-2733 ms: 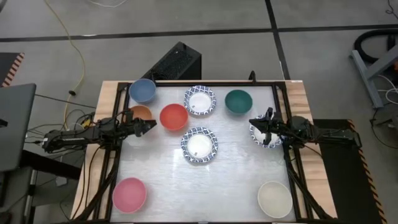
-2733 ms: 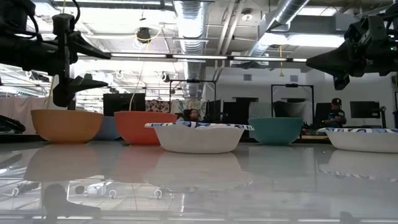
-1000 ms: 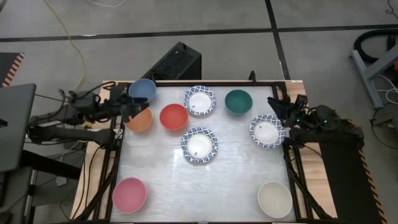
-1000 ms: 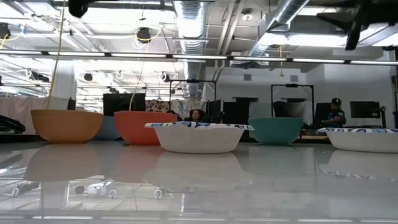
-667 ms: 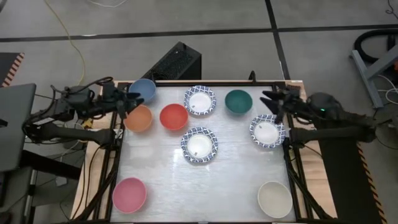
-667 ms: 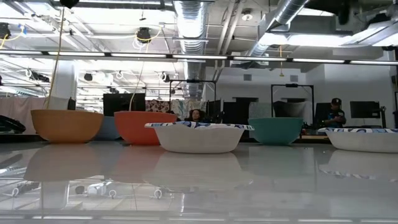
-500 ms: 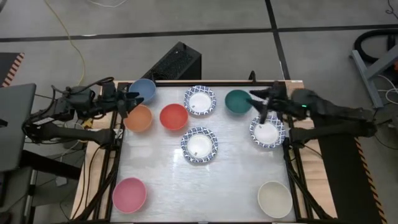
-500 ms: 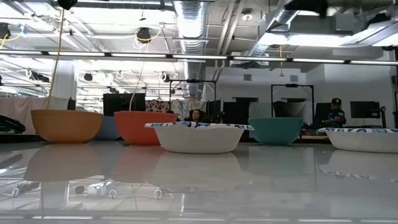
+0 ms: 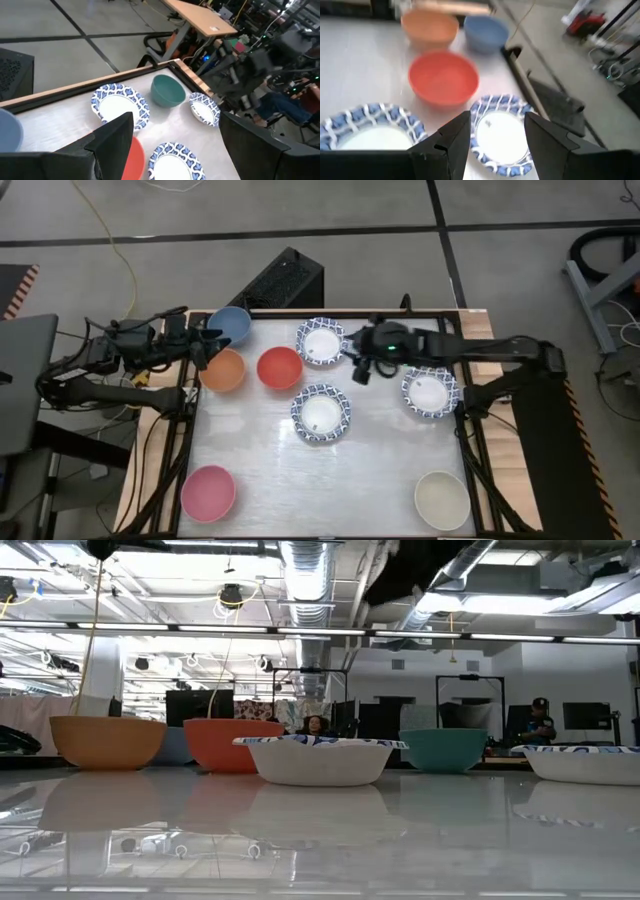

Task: Nest bowls inside each other
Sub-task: Stack the white and blue plate on top of the white and blue bowl

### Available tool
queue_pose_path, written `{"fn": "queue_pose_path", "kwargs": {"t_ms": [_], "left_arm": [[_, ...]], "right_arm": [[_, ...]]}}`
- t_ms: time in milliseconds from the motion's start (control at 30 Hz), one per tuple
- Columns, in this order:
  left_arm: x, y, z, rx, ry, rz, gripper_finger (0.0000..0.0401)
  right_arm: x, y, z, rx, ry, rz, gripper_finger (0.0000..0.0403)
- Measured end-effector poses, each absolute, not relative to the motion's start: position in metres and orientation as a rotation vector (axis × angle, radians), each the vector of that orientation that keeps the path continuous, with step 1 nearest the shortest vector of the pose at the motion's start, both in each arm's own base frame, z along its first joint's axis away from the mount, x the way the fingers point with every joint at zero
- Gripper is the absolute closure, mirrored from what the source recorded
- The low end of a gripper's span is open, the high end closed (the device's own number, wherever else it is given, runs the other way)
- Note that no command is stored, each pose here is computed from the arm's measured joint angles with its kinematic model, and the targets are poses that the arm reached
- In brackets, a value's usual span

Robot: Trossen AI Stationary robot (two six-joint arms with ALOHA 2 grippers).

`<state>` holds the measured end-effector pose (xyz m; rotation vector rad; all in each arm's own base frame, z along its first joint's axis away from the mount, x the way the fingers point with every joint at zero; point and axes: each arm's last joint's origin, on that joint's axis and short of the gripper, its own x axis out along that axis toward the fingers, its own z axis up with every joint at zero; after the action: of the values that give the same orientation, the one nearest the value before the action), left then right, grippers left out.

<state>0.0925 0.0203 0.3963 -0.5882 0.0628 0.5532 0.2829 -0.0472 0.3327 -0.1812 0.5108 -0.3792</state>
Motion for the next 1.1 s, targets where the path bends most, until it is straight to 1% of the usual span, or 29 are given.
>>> {"fn": "queue_pose_path", "kwargs": {"t_ms": [133,333,533,633,767,967,1033,1100], "left_arm": [[0.092,0.020,0.396,-0.586,0.069,0.555,0.0118],[0.092,0.020,0.393,-0.585,0.092,0.563,0.0118],[0.091,0.020,0.391,-0.596,0.107,0.571,0.0118],[0.091,0.020,0.391,-0.595,0.112,0.573,0.0118],[0.091,0.020,0.391,-0.595,0.111,0.577,0.0118],[0.091,0.021,0.391,-0.592,0.106,0.590,0.0118],[0.091,0.021,0.391,-0.591,0.105,0.593,0.0118],[0.091,0.021,0.391,-0.591,0.105,0.593,0.0118]], "right_arm": [[0.305,-0.056,0.307,-0.212,0.603,-0.375,0.0197],[0.333,-0.064,0.258,-0.299,0.782,-0.329,0.0198],[0.352,-0.067,0.209,-0.401,0.942,-0.252,0.0198],[0.359,-0.072,0.190,-0.452,0.997,-0.258,0.0198],[0.365,-0.079,0.171,-0.532,1.054,-0.347,0.0198],[0.367,-0.087,0.156,-0.546,1.100,-0.353,0.0199],[0.366,-0.087,0.155,-0.548,1.112,-0.369,0.0206],[0.366,-0.088,0.157,-0.554,1.106,-0.410,0.0225]]}}
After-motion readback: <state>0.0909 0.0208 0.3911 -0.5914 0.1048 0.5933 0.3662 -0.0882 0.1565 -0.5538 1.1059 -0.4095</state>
